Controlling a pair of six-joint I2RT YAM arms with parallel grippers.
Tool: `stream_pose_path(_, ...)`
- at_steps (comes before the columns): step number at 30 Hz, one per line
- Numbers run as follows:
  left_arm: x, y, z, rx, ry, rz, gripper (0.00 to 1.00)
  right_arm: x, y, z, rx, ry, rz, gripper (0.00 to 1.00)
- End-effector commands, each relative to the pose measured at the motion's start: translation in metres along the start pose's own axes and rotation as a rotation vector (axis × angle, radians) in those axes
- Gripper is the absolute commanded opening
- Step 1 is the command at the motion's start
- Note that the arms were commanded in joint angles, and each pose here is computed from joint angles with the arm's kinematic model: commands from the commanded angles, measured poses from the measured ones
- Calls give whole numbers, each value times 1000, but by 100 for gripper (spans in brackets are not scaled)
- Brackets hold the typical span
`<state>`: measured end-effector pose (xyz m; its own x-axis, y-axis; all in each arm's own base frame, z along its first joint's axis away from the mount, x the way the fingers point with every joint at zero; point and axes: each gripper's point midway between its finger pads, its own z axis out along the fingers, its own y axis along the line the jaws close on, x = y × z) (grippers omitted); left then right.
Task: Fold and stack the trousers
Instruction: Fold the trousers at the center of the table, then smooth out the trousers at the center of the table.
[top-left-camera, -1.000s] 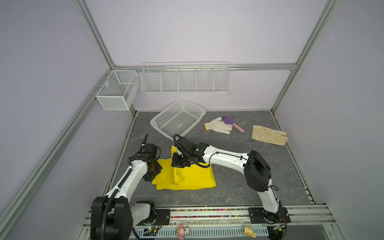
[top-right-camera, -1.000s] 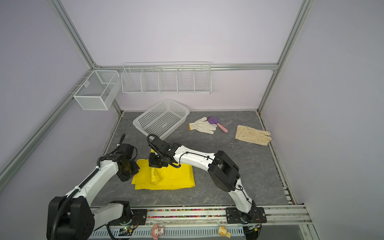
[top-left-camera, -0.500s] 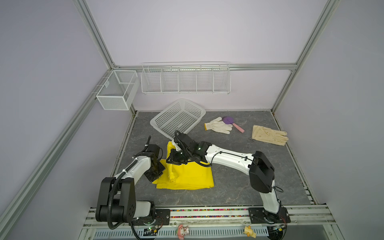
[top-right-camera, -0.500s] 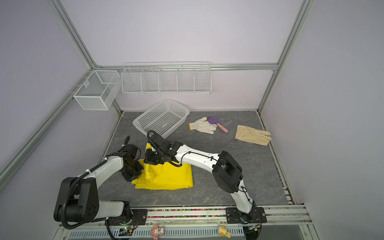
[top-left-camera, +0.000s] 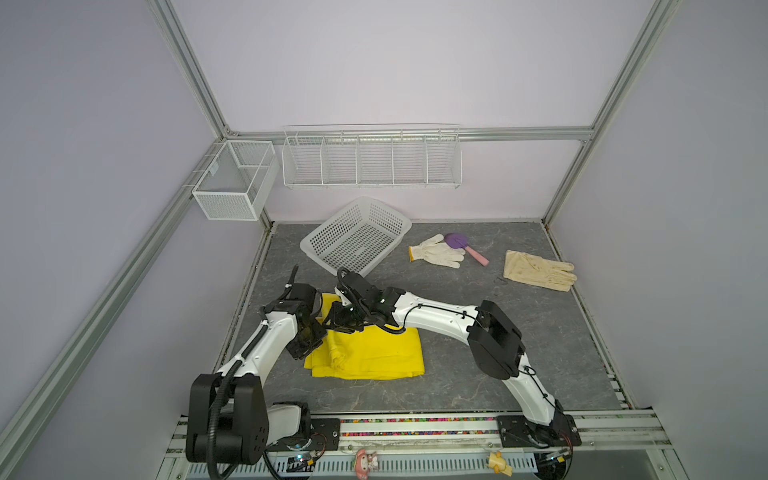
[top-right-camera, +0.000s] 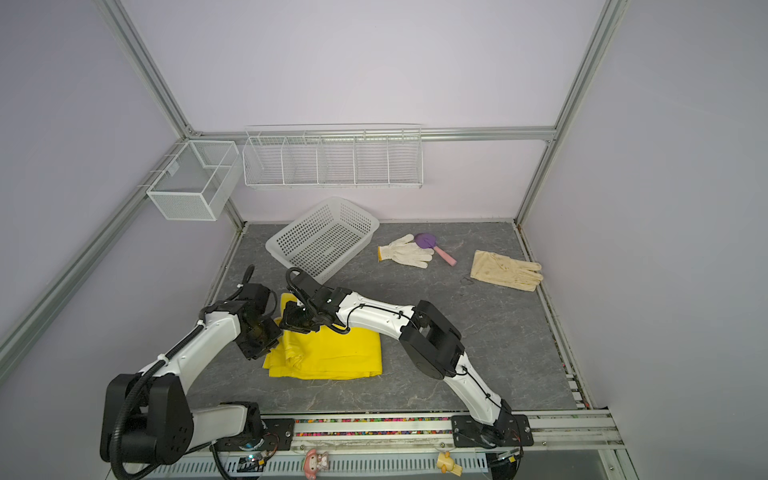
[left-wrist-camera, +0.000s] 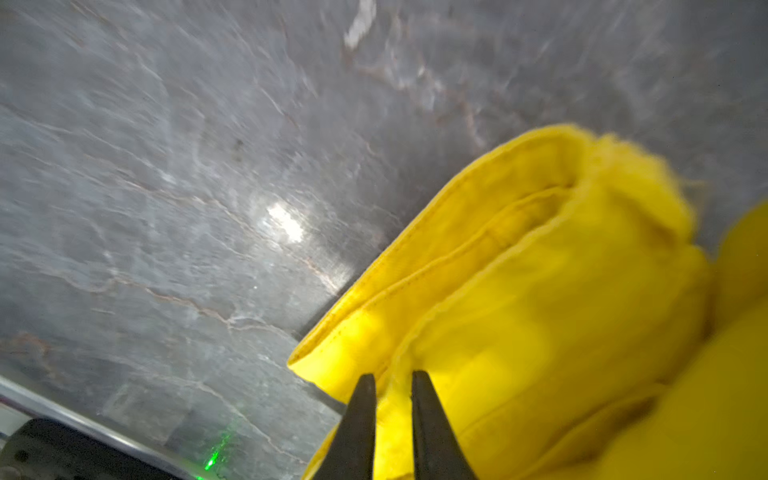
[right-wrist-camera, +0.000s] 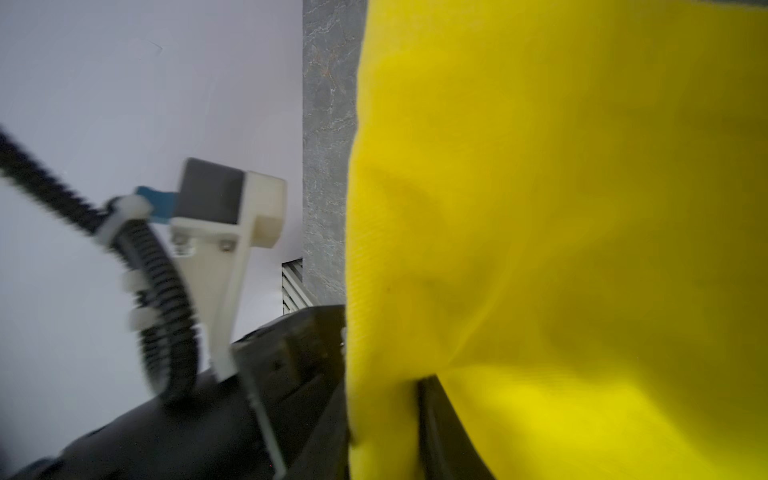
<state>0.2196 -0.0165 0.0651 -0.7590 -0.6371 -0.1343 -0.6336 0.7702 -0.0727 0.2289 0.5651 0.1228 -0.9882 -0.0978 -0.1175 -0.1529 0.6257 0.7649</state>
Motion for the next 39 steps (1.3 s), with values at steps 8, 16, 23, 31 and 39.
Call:
stream_pose_path(8, -23, 20, -62, -79, -145, 31, 40, -16, 25, -26, -85, -35, -14, 38)
stream_pose_path(16, 13, -28, -40, 235, 19, 41, 49, -40, -36, -109, 84, -128, -60, 47)
stream_pose_path(23, 31, -16, 0, 195, 87, -6, 46, -46, -108, -123, 230, -91, -107, 45)
stream_pose_path(31, 43, 16, 30, 52, 101, -45, 36, -65, -160, -114, 396, -69, -264, 40)
stream_pose_path(39, 37, 19, 32, -6, 102, -35, 33, -77, -209, -113, 534, -22, -378, 41)
